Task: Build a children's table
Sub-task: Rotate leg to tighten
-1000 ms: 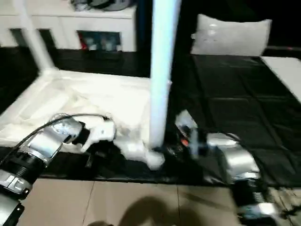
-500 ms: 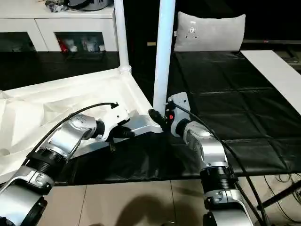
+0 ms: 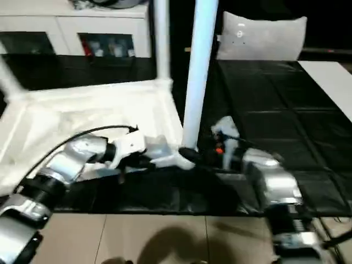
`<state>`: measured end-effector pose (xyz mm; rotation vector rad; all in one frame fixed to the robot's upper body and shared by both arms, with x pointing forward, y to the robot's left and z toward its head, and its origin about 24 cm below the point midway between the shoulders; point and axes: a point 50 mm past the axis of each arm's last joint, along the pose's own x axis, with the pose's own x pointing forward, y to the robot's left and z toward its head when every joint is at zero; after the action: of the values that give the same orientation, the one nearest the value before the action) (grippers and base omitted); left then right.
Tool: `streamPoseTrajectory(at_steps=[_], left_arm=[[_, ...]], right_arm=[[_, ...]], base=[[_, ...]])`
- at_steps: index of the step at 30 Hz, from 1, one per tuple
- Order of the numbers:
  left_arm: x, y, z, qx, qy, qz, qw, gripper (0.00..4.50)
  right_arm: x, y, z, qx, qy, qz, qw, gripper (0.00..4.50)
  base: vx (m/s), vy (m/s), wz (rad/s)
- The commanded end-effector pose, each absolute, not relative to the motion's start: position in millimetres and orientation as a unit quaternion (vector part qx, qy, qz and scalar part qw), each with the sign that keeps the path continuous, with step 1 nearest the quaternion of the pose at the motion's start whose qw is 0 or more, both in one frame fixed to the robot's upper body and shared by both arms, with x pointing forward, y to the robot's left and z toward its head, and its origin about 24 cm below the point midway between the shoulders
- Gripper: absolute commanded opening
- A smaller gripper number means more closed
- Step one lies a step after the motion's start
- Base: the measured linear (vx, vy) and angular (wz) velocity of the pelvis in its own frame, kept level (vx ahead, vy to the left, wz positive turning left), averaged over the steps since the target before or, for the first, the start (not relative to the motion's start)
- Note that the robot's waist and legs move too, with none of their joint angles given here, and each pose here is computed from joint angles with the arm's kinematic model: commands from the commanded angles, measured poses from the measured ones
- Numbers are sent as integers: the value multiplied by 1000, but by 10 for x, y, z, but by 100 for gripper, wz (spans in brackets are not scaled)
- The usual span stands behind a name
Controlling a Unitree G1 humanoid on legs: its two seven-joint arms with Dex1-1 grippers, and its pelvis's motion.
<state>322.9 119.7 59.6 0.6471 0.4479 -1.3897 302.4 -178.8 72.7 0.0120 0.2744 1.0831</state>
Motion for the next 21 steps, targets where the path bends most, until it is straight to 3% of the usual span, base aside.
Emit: streamPoseTrajectory(at_steps=[1, 3, 5, 7, 10, 15, 21], left_arm=[[3114, 1163, 530, 309, 208, -670, 642, 0], [3063, 1183, 530, 313, 207, -694, 615, 0], [3009, 1198, 529, 321, 208, -716, 584, 0], [2985, 1203, 529, 325, 208, -728, 567, 0], [2957, 1209, 533, 331, 209, -743, 543, 0], [2937, 1221, 550, 332, 209, -754, 527, 0], [2931, 1218, 553, 330, 205, -757, 525, 0]], right_arm=[[2963, -1811, 786, -9, 129, 559, 819, 422], [2927, -1852, 795, -24, 141, 582, 801, 422], [2865, -1869, 808, -20, 156, 620, 769, 386], [2843, -1872, 812, -18, 164, 637, 753, 386], [2811, -1861, 810, -10, 178, 662, 728, 343], [2739, -1813, 798, 14, 198, 695, 691, 309], [2703, -1761, 756, 22, 204, 708, 676, 254]], base=[[0, 0, 0], [0, 0, 0], [0, 0, 0], [0, 0, 0], [0, 0, 0], [0, 0, 0], [0, 0, 0]])
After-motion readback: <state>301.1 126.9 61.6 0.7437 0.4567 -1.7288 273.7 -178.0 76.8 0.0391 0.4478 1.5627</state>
